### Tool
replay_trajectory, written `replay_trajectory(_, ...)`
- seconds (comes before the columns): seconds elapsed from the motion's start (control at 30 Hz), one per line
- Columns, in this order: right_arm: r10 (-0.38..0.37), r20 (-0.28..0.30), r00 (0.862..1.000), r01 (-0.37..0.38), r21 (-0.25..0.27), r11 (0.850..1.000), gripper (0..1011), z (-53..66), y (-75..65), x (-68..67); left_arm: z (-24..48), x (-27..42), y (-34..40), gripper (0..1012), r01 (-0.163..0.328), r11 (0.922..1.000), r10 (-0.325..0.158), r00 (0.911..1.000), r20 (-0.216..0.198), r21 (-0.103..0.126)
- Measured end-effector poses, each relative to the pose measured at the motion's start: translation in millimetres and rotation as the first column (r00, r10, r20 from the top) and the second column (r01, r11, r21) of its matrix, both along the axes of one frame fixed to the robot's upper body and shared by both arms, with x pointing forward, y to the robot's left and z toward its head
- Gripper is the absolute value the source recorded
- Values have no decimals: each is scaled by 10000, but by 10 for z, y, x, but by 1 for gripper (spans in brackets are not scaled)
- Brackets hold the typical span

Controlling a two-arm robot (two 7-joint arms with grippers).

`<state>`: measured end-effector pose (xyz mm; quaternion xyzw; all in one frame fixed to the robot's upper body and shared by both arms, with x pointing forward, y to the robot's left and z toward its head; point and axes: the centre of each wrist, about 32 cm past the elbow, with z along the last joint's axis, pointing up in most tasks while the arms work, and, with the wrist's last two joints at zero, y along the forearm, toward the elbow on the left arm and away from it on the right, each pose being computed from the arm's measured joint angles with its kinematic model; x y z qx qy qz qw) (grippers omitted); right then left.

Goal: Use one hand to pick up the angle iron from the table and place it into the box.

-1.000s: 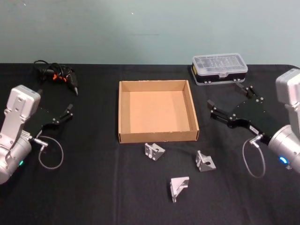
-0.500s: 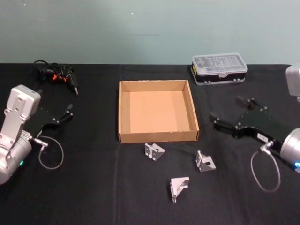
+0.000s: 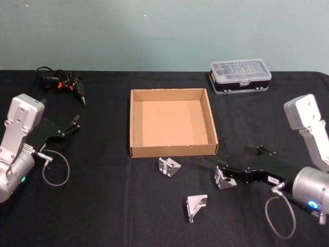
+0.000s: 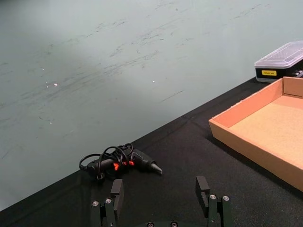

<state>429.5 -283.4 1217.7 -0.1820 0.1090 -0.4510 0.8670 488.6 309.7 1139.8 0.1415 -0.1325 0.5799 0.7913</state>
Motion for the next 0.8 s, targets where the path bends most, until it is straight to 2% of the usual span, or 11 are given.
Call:
replay_trajectory(0.13, -89, -409, 9991, 89, 1, 10000, 1000, -56, 45, 13, 0, 0, 0, 1000, 0, 10000, 0, 10000, -1, 0)
replay_trajectory(0.37, -340, -897, 9954, 331, -118, 9994, 1000, -76, 96, 27, 0, 0, 0, 1000, 0, 10000, 0, 10000, -2, 0)
replay_trajectory(0.8, -495, -1384, 9891, 467, -233, 9986, 1000, -80, 158, 61, 0, 0, 0, 1000, 0, 10000, 0, 10000, -1, 0)
